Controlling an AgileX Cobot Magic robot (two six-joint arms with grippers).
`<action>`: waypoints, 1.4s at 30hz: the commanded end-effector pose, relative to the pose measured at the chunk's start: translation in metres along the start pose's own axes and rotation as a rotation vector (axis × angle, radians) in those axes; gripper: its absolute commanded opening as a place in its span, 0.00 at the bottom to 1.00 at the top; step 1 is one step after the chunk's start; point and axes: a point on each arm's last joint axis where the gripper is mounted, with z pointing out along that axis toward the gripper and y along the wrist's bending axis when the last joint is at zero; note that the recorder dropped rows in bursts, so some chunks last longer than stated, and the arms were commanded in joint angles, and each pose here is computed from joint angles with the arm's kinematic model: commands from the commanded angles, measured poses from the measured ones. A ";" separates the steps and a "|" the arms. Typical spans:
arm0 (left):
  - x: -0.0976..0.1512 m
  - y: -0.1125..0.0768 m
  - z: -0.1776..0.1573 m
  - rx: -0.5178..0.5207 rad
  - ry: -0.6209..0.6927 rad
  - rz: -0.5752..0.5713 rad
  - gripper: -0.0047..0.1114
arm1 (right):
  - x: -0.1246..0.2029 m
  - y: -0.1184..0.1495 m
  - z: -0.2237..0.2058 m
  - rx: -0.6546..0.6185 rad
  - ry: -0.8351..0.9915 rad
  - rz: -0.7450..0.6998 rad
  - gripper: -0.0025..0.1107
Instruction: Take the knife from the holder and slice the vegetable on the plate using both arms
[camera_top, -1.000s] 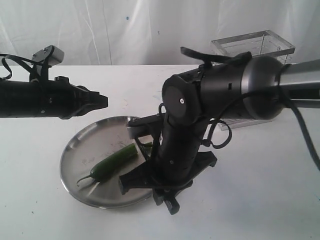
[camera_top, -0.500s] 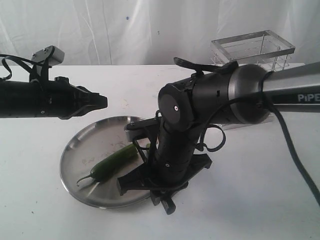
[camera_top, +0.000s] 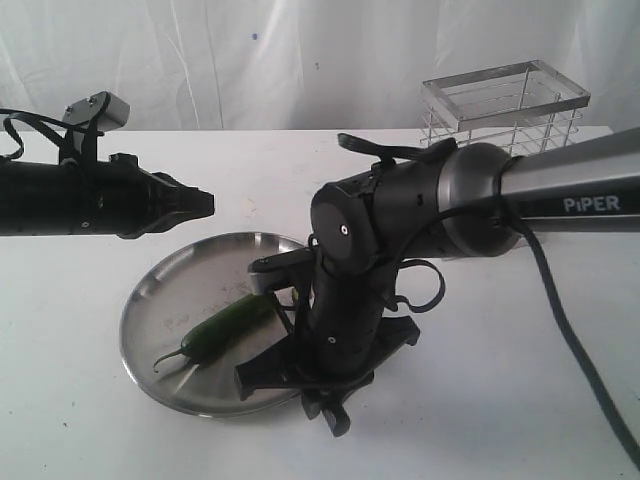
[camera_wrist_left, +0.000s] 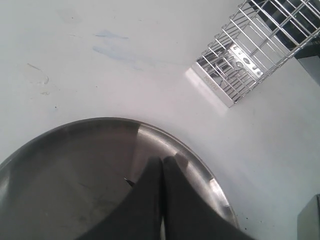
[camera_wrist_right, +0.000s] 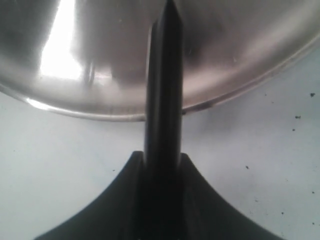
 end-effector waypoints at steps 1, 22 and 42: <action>-0.002 -0.002 -0.003 0.009 -0.020 -0.011 0.04 | -0.003 -0.001 0.001 -0.004 -0.006 -0.003 0.02; -0.002 -0.002 -0.003 0.009 -0.020 -0.009 0.04 | -0.012 0.002 -0.003 -0.005 -0.052 -0.020 0.02; -0.002 -0.022 0.011 0.238 -0.013 0.027 0.04 | -0.012 0.000 0.004 0.011 -0.030 -0.017 0.02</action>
